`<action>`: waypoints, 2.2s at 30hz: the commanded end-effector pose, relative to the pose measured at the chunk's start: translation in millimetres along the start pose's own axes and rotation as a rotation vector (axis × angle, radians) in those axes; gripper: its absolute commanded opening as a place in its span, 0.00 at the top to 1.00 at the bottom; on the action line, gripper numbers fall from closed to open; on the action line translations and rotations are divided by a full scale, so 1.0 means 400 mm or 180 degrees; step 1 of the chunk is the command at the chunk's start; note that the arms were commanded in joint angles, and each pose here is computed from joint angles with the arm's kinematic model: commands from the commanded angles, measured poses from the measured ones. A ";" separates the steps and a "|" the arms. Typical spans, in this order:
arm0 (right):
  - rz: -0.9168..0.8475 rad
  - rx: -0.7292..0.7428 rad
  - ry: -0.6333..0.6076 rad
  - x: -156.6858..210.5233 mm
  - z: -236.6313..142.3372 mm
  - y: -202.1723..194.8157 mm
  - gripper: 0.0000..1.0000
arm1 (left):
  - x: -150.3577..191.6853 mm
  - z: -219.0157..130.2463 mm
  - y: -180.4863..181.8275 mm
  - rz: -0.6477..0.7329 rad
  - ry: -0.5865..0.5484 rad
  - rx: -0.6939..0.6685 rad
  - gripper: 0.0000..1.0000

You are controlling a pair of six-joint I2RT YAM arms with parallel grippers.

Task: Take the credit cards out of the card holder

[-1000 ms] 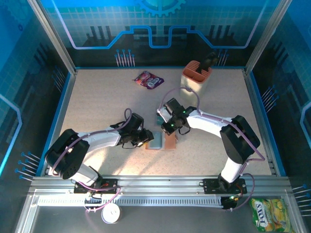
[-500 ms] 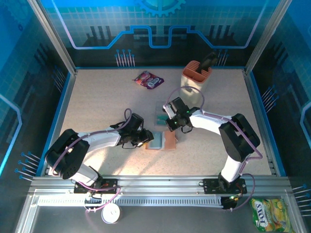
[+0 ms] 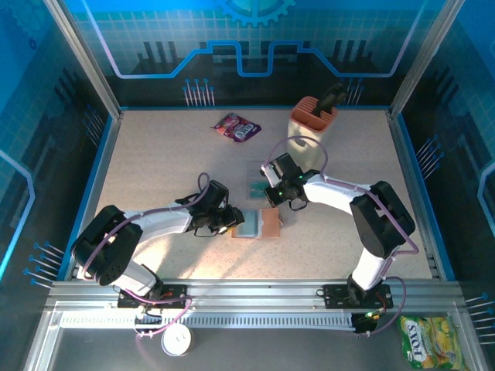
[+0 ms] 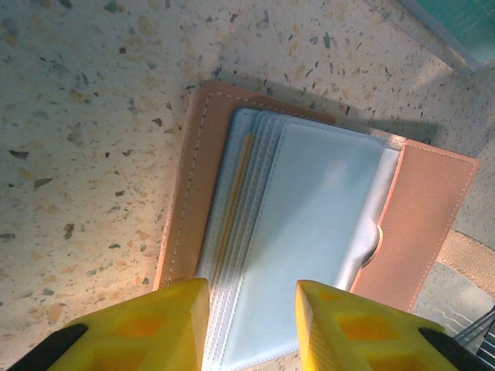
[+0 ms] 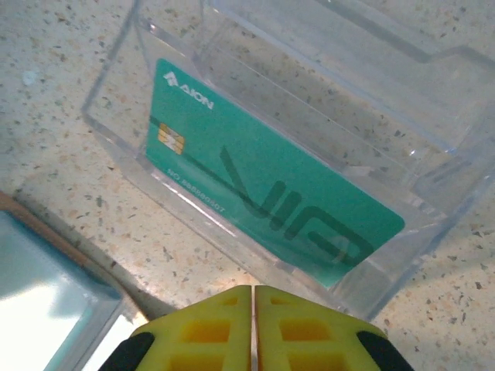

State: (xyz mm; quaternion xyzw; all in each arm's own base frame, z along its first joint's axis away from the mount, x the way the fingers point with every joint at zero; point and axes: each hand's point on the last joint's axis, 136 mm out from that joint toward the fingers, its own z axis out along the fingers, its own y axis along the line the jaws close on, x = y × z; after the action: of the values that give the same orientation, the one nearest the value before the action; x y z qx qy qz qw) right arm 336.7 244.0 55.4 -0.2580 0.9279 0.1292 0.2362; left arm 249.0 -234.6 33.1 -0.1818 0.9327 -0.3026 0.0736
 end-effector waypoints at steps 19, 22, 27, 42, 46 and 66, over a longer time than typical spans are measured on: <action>0.1072 -0.1108 0.0067 0.049 -0.049 0.272 0.84 | -0.026 -0.018 0.035 0.0043 -0.0169 -0.0190 0.79; 0.1174 -0.1217 0.0129 0.060 -0.035 0.290 0.84 | -0.024 -0.020 0.045 0.0039 -0.0181 -0.0232 0.79; 0.1231 -0.1260 0.0180 0.067 -0.025 0.301 0.84 | -0.025 -0.025 0.048 0.0037 -0.0215 -0.0223 0.78; 0.1543 -0.1209 0.0344 0.080 -0.027 0.297 0.86 | 0.005 0.007 0.075 -0.0069 -0.0029 -0.0232 0.93; 0.1549 -0.1298 0.0393 0.079 -0.022 0.311 0.83 | 0.012 0.011 0.084 -0.0101 -0.0004 -0.0231 0.92; 0.1667 -0.1174 0.0630 0.111 0.020 0.289 0.59 | 0.017 0.016 0.093 -0.0116 0.0023 -0.0256 0.91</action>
State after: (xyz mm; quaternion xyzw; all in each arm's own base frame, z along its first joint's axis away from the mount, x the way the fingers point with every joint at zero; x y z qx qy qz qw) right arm 245.6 323.9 39.4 -0.0594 0.9403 0.3284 0.0664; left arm 242.0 -216.2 15.6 -0.1897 0.9392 -0.2746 0.0807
